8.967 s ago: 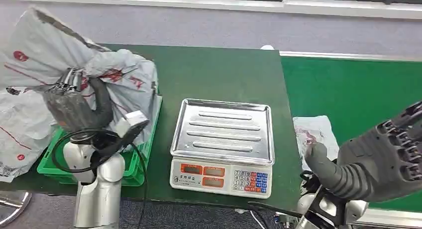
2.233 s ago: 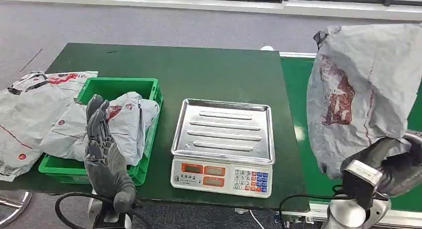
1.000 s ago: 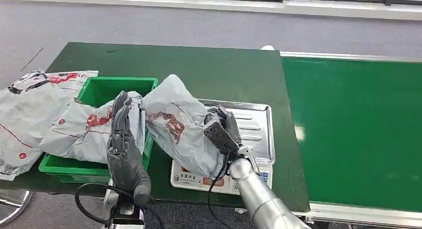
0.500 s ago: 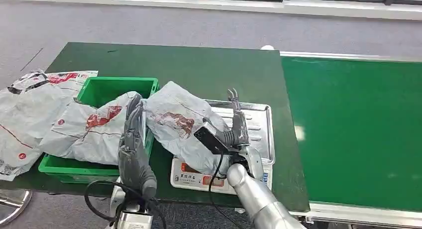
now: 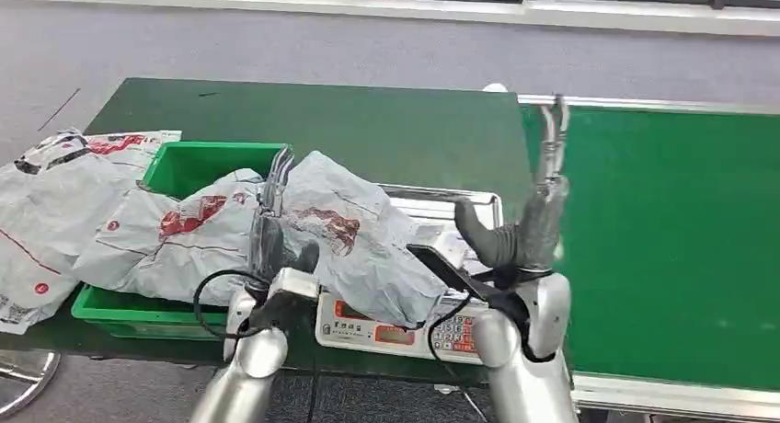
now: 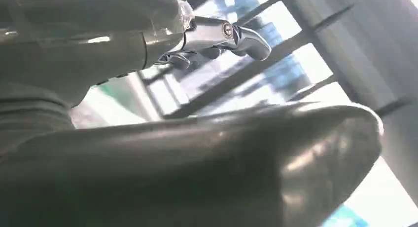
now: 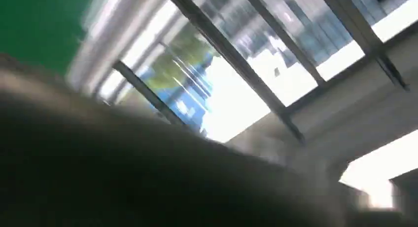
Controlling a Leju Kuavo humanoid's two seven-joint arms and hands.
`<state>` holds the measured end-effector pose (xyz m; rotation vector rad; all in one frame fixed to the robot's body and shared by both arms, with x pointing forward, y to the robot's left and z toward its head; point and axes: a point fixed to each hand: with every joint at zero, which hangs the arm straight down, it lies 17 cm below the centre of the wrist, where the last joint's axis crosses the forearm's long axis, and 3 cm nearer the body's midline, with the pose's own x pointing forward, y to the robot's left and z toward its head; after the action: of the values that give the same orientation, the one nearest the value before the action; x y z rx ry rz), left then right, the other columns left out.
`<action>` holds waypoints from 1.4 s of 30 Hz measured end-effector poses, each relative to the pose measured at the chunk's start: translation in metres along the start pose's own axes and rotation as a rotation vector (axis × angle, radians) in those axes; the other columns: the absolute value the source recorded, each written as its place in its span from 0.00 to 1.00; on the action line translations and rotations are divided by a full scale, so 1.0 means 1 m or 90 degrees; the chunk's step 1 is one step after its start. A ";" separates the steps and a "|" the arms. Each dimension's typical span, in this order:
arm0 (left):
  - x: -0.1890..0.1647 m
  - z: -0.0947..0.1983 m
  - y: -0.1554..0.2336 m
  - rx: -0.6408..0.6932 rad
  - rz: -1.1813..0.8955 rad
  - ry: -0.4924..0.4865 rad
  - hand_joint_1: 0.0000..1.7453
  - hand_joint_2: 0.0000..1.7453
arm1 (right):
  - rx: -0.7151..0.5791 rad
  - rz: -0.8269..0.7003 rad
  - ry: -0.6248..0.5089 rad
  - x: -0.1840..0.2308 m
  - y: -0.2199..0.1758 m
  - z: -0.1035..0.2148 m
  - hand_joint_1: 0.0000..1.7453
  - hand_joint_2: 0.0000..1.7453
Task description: Moved the parcel from conveyor to table for the left to box.
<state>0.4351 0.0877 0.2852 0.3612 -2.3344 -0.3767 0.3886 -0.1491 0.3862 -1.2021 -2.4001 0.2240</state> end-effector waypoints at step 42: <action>-0.154 0.051 -0.144 -0.464 -0.412 0.267 1.00 0.00 | -0.429 -0.095 -0.213 0.075 -0.253 -0.024 0.00 1.00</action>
<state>0.5271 0.0199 0.1015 0.7329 -1.4889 -1.2743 0.1774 -0.2448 0.5156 -1.3183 -2.9679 -0.5121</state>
